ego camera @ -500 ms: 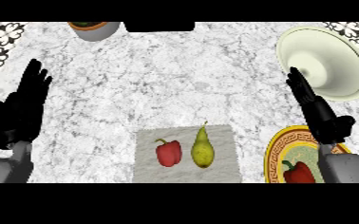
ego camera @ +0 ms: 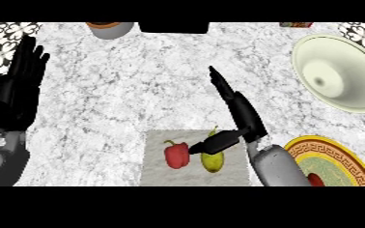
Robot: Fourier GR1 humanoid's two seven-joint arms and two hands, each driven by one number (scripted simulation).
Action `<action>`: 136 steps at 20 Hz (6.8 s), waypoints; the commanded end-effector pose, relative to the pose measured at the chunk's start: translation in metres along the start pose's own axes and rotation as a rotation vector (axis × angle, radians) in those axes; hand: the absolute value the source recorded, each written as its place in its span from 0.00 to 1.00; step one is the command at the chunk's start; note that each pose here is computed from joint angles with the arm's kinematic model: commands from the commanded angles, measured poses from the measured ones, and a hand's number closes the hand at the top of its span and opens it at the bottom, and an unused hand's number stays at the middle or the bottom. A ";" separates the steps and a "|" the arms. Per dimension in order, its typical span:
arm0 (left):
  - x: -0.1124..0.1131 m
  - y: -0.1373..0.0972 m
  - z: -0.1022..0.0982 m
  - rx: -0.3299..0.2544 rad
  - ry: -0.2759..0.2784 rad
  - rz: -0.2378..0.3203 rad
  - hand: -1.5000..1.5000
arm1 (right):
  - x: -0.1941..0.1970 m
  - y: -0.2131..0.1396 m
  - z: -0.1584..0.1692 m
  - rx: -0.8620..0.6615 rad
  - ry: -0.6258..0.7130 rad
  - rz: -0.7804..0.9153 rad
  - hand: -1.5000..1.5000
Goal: Pick the pear from the placemat and place it in the bowl
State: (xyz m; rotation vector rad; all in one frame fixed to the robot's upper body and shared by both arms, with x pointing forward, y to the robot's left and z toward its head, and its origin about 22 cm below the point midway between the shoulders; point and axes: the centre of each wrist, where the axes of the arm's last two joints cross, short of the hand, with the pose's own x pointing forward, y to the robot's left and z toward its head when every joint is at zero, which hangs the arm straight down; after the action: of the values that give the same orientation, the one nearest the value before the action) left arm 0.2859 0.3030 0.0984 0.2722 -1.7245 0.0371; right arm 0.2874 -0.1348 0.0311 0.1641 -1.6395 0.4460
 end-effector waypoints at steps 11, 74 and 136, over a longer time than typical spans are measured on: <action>-0.021 0.017 0.000 -0.010 -0.054 0.020 0.50 | 0.116 0.067 0.007 0.006 0.093 0.474 0.00; -0.025 0.030 -0.011 -0.016 -0.055 0.016 0.50 | 0.011 0.030 -0.014 0.602 0.678 0.812 0.00; -0.014 0.010 -0.013 -0.027 -0.074 0.026 0.50 | 0.172 -0.461 0.312 -0.500 0.156 0.879 1.00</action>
State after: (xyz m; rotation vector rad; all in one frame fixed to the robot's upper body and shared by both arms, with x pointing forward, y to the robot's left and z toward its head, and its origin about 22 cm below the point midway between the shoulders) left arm 0.2927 0.3260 0.0857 0.2326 -1.7970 0.0250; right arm 0.1417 -0.6471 0.2599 -1.1141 -1.4260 0.6908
